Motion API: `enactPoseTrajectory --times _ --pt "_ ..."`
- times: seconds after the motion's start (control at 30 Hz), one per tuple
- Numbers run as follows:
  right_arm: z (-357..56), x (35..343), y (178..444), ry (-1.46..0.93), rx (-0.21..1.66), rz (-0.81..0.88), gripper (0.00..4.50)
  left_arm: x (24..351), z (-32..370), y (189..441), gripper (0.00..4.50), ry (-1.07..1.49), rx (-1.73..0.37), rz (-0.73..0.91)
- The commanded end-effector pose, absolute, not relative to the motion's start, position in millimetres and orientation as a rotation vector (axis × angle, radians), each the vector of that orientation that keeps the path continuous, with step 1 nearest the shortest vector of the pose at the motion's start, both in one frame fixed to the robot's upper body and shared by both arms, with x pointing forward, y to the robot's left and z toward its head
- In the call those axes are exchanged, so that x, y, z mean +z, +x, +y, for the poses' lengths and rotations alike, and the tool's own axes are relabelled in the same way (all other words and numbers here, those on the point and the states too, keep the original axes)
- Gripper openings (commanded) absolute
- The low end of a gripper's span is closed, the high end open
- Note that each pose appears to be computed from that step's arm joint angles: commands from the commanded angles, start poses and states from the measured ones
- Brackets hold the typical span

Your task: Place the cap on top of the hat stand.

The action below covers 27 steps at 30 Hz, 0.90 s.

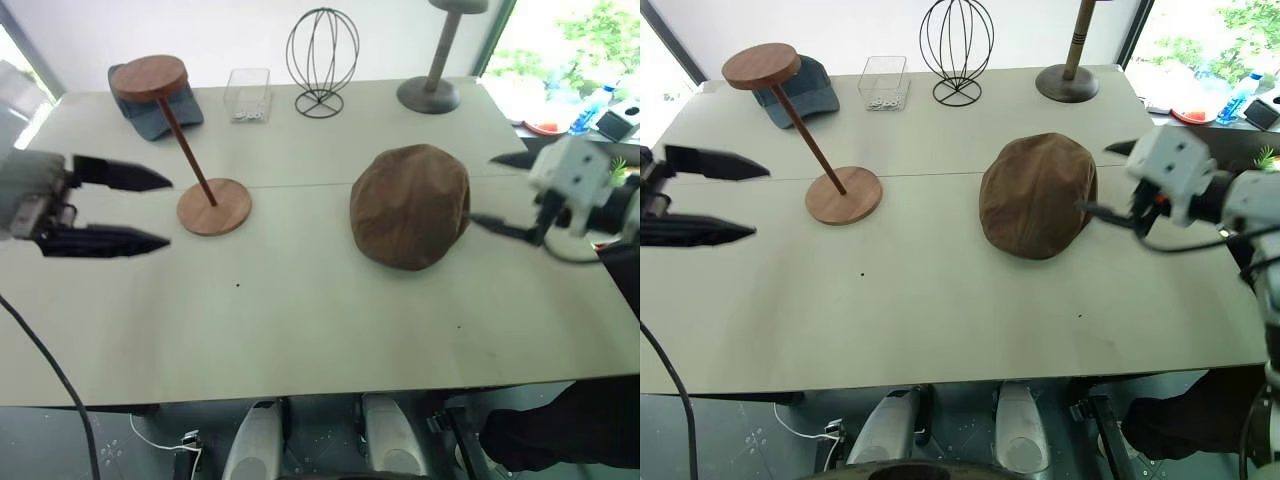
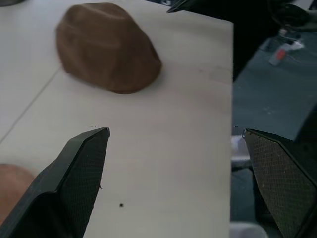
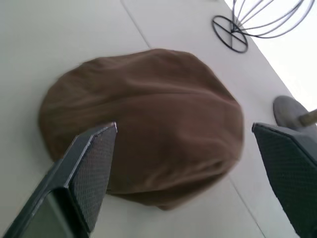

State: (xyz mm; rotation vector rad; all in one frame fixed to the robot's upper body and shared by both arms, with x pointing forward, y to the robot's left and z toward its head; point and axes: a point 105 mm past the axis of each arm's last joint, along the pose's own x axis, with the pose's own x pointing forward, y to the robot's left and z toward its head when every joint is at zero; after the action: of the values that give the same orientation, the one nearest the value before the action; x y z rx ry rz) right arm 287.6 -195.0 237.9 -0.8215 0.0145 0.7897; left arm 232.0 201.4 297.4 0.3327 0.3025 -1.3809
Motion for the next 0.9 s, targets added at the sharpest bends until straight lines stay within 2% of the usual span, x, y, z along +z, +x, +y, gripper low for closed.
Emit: enactPoseTrajectory --times 0.03,0.3,0.6,0.9 --pt "-177 233 273 -0.846 0.736 -0.028 4.48 300 195 238 4.50 0.378 -1.436 0.296" --pt "-164 169 264 -1.013 0.658 0.047 4.48 299 180 260 4.50 0.374 -1.498 0.281" --pt "-171 122 292 -1.225 0.490 0.054 4.48 304 170 266 4.50 0.384 -1.526 0.259" --pt "-176 97 322 -1.251 0.354 0.050 4.48 312 170 266 4.50 0.389 -1.510 0.236"
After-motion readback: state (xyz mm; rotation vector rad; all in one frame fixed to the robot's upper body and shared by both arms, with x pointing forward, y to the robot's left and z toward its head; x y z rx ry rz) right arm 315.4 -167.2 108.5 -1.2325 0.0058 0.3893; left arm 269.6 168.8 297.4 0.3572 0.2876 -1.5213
